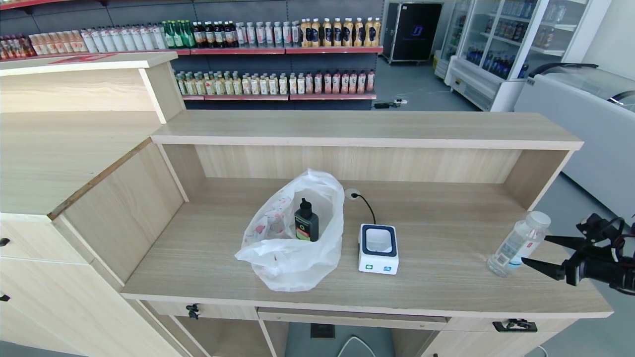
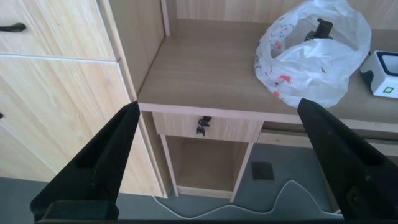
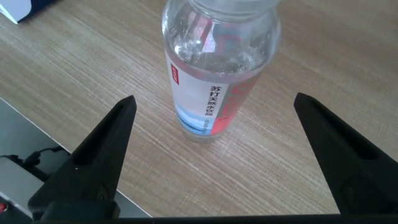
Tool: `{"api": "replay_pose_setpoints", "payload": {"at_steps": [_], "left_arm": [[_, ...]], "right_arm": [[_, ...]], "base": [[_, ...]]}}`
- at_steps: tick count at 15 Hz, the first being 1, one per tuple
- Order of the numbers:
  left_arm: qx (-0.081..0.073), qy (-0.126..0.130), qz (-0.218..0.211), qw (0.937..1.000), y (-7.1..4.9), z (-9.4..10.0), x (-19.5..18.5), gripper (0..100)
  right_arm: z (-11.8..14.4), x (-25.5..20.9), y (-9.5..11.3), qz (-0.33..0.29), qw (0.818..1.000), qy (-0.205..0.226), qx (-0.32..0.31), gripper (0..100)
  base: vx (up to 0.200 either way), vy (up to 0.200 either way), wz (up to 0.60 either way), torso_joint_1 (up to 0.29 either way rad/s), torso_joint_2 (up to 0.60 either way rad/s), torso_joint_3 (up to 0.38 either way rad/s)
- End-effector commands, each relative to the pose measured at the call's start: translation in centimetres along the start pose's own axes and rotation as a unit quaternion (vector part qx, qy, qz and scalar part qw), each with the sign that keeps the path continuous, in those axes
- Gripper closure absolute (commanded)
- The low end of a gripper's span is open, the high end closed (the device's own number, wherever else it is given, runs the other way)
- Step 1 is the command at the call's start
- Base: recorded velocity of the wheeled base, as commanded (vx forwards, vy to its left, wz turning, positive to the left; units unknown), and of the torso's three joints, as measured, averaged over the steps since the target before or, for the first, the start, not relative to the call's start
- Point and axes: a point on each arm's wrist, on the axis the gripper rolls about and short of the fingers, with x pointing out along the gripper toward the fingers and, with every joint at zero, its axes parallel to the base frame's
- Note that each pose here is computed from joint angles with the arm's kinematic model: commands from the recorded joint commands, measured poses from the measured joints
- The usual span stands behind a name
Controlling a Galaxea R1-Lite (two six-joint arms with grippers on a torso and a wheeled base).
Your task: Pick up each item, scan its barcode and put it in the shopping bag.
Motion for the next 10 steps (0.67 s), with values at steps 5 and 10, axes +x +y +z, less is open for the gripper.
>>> {"api": "replay_pose_setpoints", "payload": {"at_steps": [5,10], "left_arm": [[0.0,0.0,0.0,1.0,0.0,0.0,0.0,0],[0.0,0.0,0.0,1.0,0.0,0.0,0.0,0]], "right_arm": [[-0.1,1.3,0.2,0.021,1.0,-0.007,-0.003,0],[0.0,1.8,0.3,0.03,0.999,-0.012,-0.005,0]], "base": [[0.0,0.0,0.0,0.0,0.0,0.0],[0.0,0.0,0.0,0.0,0.0,0.0]]}}
